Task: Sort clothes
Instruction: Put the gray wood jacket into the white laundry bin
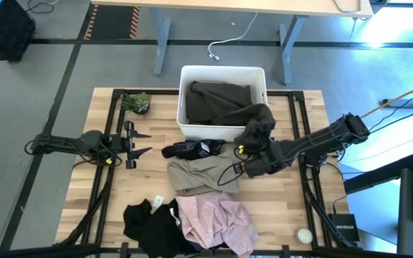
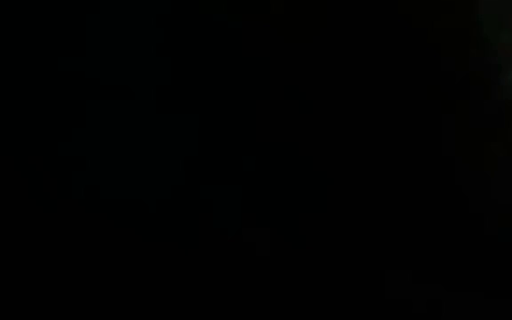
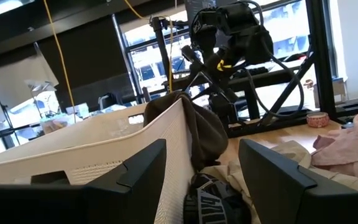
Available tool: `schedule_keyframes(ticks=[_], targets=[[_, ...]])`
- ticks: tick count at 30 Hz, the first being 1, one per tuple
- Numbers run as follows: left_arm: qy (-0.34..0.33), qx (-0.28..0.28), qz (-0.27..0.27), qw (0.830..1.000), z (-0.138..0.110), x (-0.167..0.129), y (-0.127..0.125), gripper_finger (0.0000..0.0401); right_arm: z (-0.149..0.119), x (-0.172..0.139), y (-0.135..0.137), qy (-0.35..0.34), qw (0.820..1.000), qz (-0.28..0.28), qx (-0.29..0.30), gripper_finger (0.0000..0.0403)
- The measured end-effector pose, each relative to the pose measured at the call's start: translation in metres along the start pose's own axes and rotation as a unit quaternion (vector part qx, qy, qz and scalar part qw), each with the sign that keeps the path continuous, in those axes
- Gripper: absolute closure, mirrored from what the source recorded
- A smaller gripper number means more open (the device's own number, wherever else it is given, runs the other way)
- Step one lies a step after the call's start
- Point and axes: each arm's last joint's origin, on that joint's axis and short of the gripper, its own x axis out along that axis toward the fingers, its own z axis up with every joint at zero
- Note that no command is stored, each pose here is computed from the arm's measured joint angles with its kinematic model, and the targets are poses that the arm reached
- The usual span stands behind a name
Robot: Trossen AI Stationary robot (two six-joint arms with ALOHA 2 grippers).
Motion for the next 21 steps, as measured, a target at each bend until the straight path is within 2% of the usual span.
schedule_keyframes(ticks=[3,4,10,13,17,21], targets=[[0.000,-0.001,0.000,1.000,0.000,0.000,0.000,0.0203,0.000,-0.001,-0.001,-0.003,1.000,-0.006,-0.009,0.0366],[0.000,-0.002,0.000,1.000,0.000,0.000,0.000,0.0203,0.000,-0.002,-0.002,-0.003,1.000,-0.006,-0.013,0.0380],[0.001,-0.001,0.000,1.000,0.000,0.000,0.000,0.0203,0.010,-0.013,-0.017,-0.015,1.000,0.018,0.002,0.0359],[0.003,-0.001,-0.001,1.000,-0.001,0.000,0.000,0.0203,0.018,-0.024,-0.033,-0.037,0.999,0.018,-0.006,0.0367],[0.004,-0.001,-0.001,1.000,-0.001,0.000,0.000,0.0203,0.028,-0.037,-0.059,-0.065,0.998,0.016,0.000,0.0386],[0.004,-0.001,-0.001,1.000,-0.001,0.000,0.000,0.0203,0.035,-0.053,-0.094,-0.097,0.995,-0.016,0.021,0.0378]])
